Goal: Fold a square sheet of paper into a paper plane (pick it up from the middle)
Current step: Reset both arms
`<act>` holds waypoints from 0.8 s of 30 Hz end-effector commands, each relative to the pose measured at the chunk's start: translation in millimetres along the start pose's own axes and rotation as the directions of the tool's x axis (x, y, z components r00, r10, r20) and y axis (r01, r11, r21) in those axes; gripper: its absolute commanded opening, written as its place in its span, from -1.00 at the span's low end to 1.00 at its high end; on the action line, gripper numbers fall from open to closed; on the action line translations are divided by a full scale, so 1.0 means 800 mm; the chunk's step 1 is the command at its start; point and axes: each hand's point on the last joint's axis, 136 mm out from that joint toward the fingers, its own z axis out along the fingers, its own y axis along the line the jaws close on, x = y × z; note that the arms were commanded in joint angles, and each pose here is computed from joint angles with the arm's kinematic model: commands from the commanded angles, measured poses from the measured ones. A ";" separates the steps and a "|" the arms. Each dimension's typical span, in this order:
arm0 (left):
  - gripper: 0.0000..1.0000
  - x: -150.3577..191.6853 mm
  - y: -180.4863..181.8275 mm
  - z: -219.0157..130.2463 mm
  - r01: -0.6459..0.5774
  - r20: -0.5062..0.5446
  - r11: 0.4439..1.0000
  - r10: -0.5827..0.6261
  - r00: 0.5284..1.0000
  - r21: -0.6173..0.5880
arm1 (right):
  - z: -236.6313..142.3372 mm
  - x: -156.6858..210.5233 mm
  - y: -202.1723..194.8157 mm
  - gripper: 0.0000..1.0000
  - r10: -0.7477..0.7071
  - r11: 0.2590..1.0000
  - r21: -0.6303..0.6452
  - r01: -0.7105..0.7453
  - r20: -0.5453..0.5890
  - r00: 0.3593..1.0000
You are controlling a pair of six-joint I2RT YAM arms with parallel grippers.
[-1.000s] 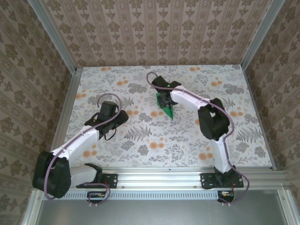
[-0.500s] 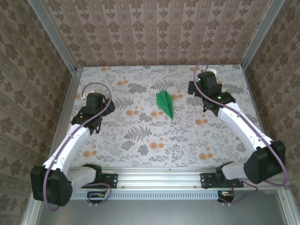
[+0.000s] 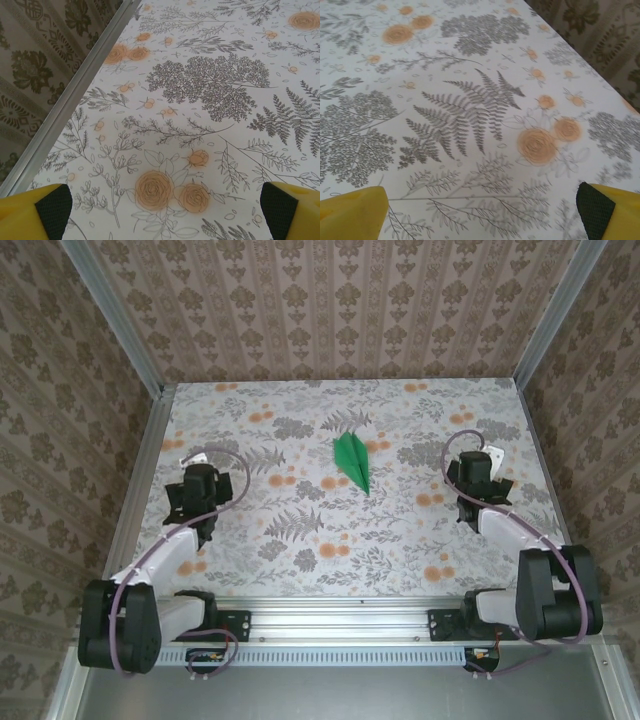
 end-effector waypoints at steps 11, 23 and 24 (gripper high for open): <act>1.00 -0.026 -0.043 0.018 -0.075 0.257 0.964 0.007 0.966 0.253 | 0.011 -0.029 0.089 1.00 -0.038 0.931 -0.340 0.133 0.271 0.962; 1.00 -0.025 -0.029 0.061 -0.043 0.235 0.968 -0.017 0.972 0.246 | 0.011 -0.015 0.096 1.00 -0.038 0.913 -0.378 0.155 0.300 0.953; 1.00 -0.023 -0.031 0.066 -0.045 0.223 0.967 -0.012 0.975 0.250 | 0.011 -0.015 0.096 1.00 -0.038 0.913 -0.378 0.155 0.299 0.953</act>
